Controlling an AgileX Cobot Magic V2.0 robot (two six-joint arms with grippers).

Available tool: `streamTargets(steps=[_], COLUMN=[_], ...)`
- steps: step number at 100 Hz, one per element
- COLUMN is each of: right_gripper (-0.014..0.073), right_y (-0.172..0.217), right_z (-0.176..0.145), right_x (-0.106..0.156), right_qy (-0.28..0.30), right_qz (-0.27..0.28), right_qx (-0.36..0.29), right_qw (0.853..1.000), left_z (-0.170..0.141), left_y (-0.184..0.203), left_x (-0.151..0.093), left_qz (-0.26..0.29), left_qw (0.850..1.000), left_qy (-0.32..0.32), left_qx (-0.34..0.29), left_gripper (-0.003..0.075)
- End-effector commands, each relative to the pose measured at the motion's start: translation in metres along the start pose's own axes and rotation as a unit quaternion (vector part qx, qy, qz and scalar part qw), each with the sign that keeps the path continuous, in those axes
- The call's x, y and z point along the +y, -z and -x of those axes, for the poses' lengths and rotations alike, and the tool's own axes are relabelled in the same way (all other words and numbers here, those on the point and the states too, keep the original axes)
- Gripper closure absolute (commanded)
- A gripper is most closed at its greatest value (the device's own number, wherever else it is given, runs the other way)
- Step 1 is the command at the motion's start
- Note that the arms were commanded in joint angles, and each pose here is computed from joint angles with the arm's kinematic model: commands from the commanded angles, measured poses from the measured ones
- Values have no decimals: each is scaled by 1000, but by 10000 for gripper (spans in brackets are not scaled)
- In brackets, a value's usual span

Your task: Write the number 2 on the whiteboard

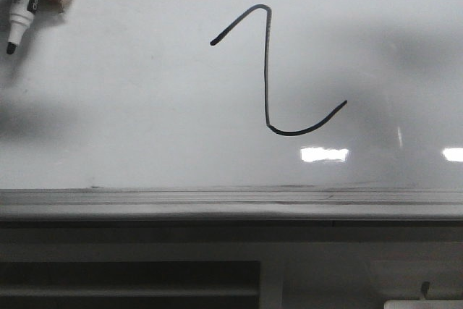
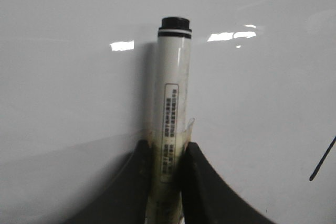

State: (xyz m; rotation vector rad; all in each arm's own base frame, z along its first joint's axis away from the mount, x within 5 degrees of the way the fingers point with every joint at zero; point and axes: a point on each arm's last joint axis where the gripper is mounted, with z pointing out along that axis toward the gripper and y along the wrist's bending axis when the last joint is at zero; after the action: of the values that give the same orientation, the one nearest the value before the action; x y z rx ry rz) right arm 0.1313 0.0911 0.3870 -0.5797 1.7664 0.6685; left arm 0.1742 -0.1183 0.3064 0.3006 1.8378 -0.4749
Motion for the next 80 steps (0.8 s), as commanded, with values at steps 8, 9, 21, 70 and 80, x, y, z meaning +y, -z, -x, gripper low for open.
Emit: streamTargets(steps=[8,9,21,70,80], right_gripper=[263,263,263,263,263], right_y=[5,5,5,5,5], right_z=[13,13,13,13,13], right_x=[0,0,0,0,0], right_qy=[-8,-8,-8,-8,-8], right_qz=[-11,-11,-11,-11,-11], right_qx=[-41,-41,-41,-41,-41], right_qw=[999,999,999,999,999], left_z=[6,5,2,1,1], left_y=[-5,-6,-11,-11,-11], left_x=[-1,-1,-1,-3,-3], left_qz=[12,13,13,0,4], left_qw=[1000,1000,1000,1000,1000], left_qy=[10,11,12,4,7], left_qx=[-5,-3,7,12,11], left_gripper=[741,741,740,534,462])
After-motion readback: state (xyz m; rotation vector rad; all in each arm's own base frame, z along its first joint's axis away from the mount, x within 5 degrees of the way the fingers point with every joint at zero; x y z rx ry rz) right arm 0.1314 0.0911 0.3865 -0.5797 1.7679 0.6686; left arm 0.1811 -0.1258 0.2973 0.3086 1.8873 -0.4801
